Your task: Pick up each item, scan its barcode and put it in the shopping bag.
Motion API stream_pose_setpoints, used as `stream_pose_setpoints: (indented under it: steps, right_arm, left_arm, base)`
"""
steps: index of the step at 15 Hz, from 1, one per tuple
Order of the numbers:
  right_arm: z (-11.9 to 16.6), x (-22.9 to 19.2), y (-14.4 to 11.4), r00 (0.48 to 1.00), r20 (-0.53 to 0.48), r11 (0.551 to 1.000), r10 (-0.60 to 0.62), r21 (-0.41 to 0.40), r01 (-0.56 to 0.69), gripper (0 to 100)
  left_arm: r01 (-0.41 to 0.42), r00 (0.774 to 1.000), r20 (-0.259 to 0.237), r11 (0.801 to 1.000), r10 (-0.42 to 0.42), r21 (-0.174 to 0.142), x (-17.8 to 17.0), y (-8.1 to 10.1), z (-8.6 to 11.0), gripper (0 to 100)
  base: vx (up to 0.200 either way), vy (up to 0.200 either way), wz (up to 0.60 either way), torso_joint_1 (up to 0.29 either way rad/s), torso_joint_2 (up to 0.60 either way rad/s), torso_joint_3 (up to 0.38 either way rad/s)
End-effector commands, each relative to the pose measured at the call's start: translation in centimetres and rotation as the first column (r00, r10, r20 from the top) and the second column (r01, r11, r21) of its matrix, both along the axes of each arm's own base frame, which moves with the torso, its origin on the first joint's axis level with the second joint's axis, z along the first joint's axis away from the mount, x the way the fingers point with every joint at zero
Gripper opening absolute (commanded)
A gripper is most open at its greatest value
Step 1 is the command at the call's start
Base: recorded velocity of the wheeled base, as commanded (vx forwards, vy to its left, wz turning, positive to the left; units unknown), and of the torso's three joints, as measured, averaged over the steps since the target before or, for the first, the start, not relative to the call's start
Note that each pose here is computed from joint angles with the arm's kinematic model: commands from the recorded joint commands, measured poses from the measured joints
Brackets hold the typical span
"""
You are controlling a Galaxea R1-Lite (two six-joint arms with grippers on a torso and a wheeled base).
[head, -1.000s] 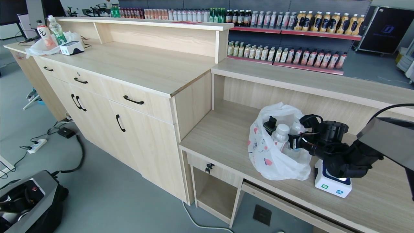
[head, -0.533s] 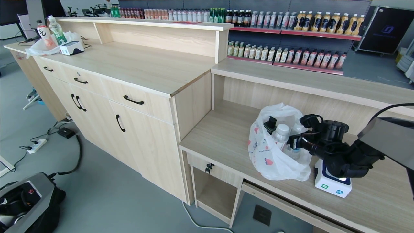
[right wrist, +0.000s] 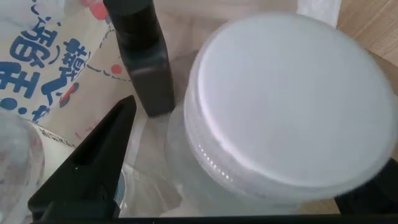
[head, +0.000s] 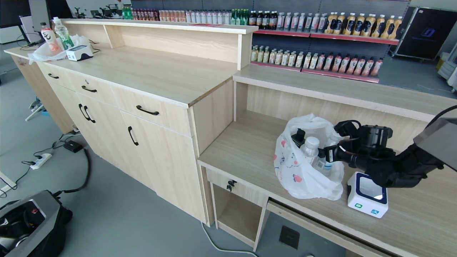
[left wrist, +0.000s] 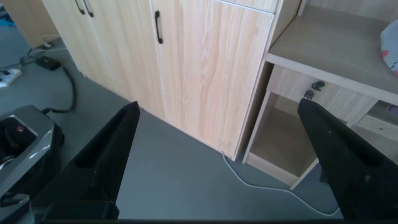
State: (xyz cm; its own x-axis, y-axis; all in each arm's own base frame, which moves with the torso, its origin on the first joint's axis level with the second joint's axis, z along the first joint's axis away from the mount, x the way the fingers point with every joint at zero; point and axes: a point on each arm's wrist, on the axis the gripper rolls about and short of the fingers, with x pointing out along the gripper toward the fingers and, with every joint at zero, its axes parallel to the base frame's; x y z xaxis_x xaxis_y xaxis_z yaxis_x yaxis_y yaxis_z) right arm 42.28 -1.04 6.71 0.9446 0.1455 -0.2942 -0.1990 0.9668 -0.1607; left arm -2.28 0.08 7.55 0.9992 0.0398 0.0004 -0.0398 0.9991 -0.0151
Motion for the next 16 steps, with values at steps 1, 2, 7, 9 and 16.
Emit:
stream_pose_setpoints:
  steps: [1,2,7,9,16]
  right_arm:
    - [2.9,-1.6,-0.7,1.000,0.020,0.999,-0.010,-0.032,0.011,100]
    - [3.0,-2.1,-0.8,1.000,0.017,0.999,-0.012,-0.032,0.012,100]
    - [9.1,-6.0,-1.4,0.984,0.179,0.995,0.000,-0.098,0.018,100]
    - [13.2,-8.6,-2.0,0.953,0.291,0.989,0.083,-0.139,-0.044,100]
    - [25.3,-16.0,-3.5,0.895,0.446,0.989,-0.002,-0.131,0.068,100]
  left_arm:
    - [0.000,1.000,0.000,1.000,0.000,0.000,0.0,0.0,0.0,100]
    - [0.000,1.000,0.000,1.000,0.000,0.000,0.0,0.0,0.0,100]
    - [0.000,1.000,0.000,1.000,0.000,0.000,0.0,0.0,0.0,100]
    - [0.000,1.000,0.000,1.000,0.000,0.000,0.0,0.0,0.0,100]
    - [0.000,1.000,0.000,1.000,0.000,0.000,0.0,0.0,0.0,100]
  base:
    - [0.000,0.000,0.00,0.000,0.00,0.000]
    - [0.000,0.000,0.00,0.000,0.00,0.000]
    - [0.000,0.000,0.00,0.000,0.00,0.000]
    - [0.000,0.000,-0.30,0.001,0.00,0.001]
    - [0.000,0.000,-0.60,0.000,0.00,0.004]
